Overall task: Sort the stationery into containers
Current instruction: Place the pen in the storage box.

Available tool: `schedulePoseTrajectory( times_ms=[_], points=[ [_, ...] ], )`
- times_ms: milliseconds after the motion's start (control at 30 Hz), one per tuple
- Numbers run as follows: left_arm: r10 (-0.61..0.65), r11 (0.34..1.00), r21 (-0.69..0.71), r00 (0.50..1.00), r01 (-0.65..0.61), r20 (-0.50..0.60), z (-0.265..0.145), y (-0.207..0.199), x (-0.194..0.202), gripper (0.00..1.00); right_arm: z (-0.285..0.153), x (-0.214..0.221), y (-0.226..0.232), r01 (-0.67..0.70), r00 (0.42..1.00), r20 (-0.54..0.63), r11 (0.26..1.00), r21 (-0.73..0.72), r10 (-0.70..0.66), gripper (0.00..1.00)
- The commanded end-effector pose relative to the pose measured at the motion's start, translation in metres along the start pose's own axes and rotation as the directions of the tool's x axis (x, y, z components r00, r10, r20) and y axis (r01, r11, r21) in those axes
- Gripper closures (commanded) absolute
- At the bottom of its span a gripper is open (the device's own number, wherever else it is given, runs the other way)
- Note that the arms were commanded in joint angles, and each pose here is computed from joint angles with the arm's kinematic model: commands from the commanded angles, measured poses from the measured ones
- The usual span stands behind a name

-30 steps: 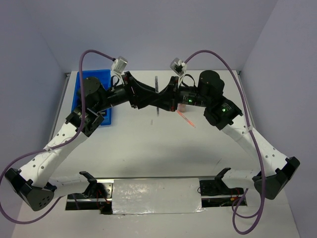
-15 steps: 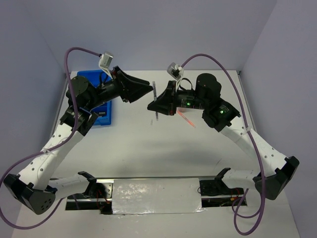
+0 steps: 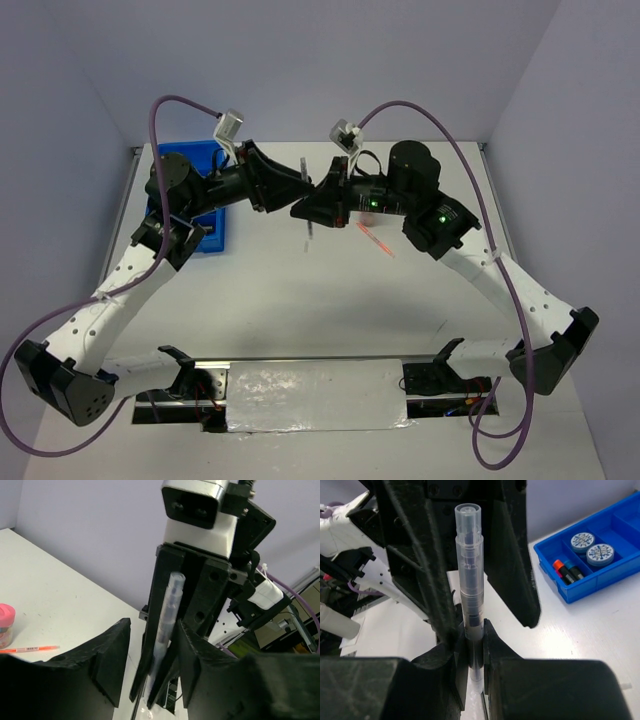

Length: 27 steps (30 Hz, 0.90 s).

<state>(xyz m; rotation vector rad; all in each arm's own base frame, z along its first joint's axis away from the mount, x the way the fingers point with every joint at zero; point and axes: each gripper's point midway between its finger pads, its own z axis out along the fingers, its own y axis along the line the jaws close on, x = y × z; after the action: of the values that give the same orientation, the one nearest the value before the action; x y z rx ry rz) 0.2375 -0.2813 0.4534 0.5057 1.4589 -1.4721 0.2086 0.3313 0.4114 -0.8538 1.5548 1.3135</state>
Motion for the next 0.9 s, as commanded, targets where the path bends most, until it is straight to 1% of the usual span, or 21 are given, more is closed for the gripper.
schedulePoseTrajectory(
  times_ms=[0,33,100,133,200,267,300,333,367,400,433,467,500,567,600,633,667,700,733,767,867],
  points=[
    [0.04,0.998,0.042,0.999,-0.04,0.013,0.003,-0.007,-0.004,0.47,0.004,-0.017,0.017,0.051,0.999,0.015,0.998,-0.049,-0.05,1.0],
    [0.042,0.998,0.041,0.999,-0.043,0.016,0.003,-0.007,-0.005,0.48,0.007,-0.013,0.016,0.049,0.999,0.001,0.998,-0.047,-0.049,1.0],
    [0.051,0.998,0.034,0.998,-0.052,0.022,0.004,-0.006,-0.008,0.59,0.009,-0.01,0.015,0.052,0.999,-0.015,0.998,-0.037,-0.052,1.0],
    [0.046,0.999,0.023,0.999,-0.046,0.017,0.005,-0.004,-0.007,0.68,0.01,-0.008,0.014,0.053,0.998,-0.017,0.998,-0.037,-0.053,1.0],
    [0.058,0.998,0.009,0.998,-0.058,0.02,0.007,-0.001,-0.01,0.8,0.01,-0.007,0.014,0.053,0.998,-0.018,0.998,-0.032,-0.053,1.0],
    [0.049,0.998,-0.031,0.999,-0.049,0.013,0.007,0.007,-0.01,1.0,0.009,-0.007,0.012,0.059,0.998,-0.017,0.998,-0.023,-0.06,1.0],
    [0.058,0.997,-0.055,0.998,-0.057,0.029,0.008,0.009,-0.015,1.0,0.009,-0.005,0.011,0.057,0.998,-0.022,0.998,-0.021,-0.058,1.0],
    [0.047,0.995,-0.089,0.999,-0.045,0.027,0.008,0.016,-0.015,1.0,0.008,-0.004,0.009,0.056,0.998,-0.021,0.998,-0.009,-0.056,0.82],
    [0.043,0.991,-0.125,0.998,-0.038,0.038,0.008,0.022,-0.018,1.0,0.007,-0.004,0.004,0.046,0.999,-0.018,0.999,0.016,-0.046,0.58],
    [0.051,0.985,-0.167,0.997,-0.041,0.056,0.006,0.028,-0.024,1.0,0.004,0.0,-0.008,0.028,0.999,-0.026,0.998,0.062,-0.026,0.08],
    [0.026,0.948,-0.318,0.995,0.005,0.095,-0.003,0.058,-0.031,1.0,-0.003,-0.004,-0.023,0.018,1.0,-0.002,0.989,0.149,-0.017,0.0],
    [0.023,0.919,-0.393,0.992,0.028,0.124,-0.009,0.076,-0.038,1.0,-0.008,0.005,-0.039,-0.021,1.0,-0.003,0.977,0.214,0.022,0.0],
    [0.009,0.862,-0.499,0.982,0.087,0.187,-0.029,0.103,-0.055,1.0,-0.022,0.006,-0.06,-0.049,0.999,0.015,0.952,0.302,0.047,0.0],
    [0.012,0.699,-0.681,0.948,0.22,0.318,-0.071,0.158,-0.075,1.0,-0.05,0.003,-0.086,-0.093,0.995,0.077,0.879,0.467,0.064,0.0],
    [-0.074,0.569,-0.738,0.917,0.362,0.392,-0.095,0.193,-0.065,1.0,-0.062,0.017,-0.099,-0.115,0.993,0.068,0.839,0.532,0.093,0.0],
    [-0.052,0.428,-0.774,0.868,0.466,0.494,-0.14,0.227,-0.074,1.0,-0.078,0.013,-0.107,-0.125,0.991,0.105,0.791,0.598,0.077,0.0],
    [-0.117,0.312,-0.758,0.815,0.573,0.567,-0.159,0.26,-0.054,1.0,-0.083,0.022,-0.111,-0.138,0.99,0.101,0.773,0.619,0.096,0.0],
    [-0.094,0.235,-0.736,0.769,0.635,0.633,-0.19,0.283,-0.056,1.0,-0.088,0.022,-0.107,-0.137,0.99,0.107,0.772,0.62,0.09,0.0],
    [-0.037,0.165,-0.712,0.726,0.683,0.687,-0.215,0.301,-0.057,1.0,-0.089,0.024,-0.104,-0.138,0.99,0.106,0.777,0.615,0.093,0.0],
    [-0.003,0.134,-0.666,0.673,0.733,0.74,-0.232,0.326,-0.054,1.0,-0.088,0.029,-0.099,-0.152,0.988,0.111,0.79,0.594,0.106,0.0],
    [0.055,0.064,-0.577,0.574,0.814,0.817,-0.26,0.368,-0.048,1.0,-0.086,0.039,-0.092,-0.184,0.983,0.117,0.812,0.554,0.143,0.0]
  ],
)
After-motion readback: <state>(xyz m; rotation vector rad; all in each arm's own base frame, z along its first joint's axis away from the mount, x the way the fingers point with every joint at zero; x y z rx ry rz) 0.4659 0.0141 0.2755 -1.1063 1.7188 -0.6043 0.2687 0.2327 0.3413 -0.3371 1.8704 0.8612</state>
